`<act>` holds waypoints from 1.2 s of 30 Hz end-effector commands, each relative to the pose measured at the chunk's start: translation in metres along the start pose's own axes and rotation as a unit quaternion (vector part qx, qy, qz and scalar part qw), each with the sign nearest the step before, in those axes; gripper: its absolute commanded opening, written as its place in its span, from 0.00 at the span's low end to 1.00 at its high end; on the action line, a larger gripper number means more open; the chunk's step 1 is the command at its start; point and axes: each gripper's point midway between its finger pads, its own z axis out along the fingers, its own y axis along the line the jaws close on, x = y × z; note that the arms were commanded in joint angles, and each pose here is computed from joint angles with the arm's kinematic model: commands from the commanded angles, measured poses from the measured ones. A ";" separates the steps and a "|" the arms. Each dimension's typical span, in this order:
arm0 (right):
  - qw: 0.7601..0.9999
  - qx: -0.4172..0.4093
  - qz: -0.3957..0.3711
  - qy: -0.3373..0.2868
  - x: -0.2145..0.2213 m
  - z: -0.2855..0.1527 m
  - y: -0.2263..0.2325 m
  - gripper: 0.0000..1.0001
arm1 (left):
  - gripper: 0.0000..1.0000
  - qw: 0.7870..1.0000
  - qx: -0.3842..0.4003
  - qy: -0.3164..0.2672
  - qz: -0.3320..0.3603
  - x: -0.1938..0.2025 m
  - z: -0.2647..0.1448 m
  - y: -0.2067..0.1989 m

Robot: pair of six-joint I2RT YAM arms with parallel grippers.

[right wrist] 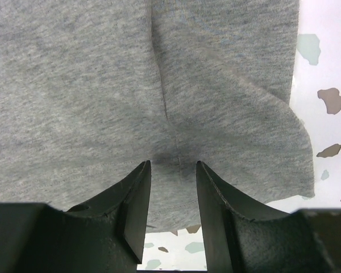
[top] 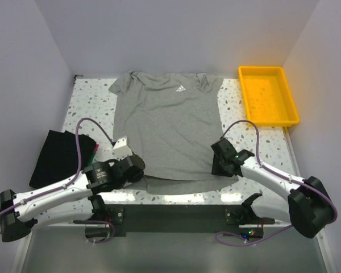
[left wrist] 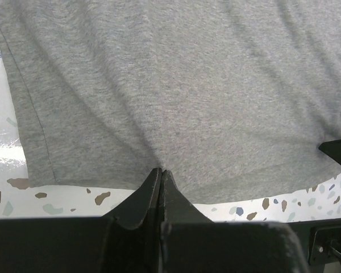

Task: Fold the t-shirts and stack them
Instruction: Flatten the tshirt out

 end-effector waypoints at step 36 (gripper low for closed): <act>0.997 -0.072 0.031 0.011 0.011 -0.006 0.020 0.42 | 0.00 0.987 0.116 -0.109 -0.037 -0.102 -0.064 -0.098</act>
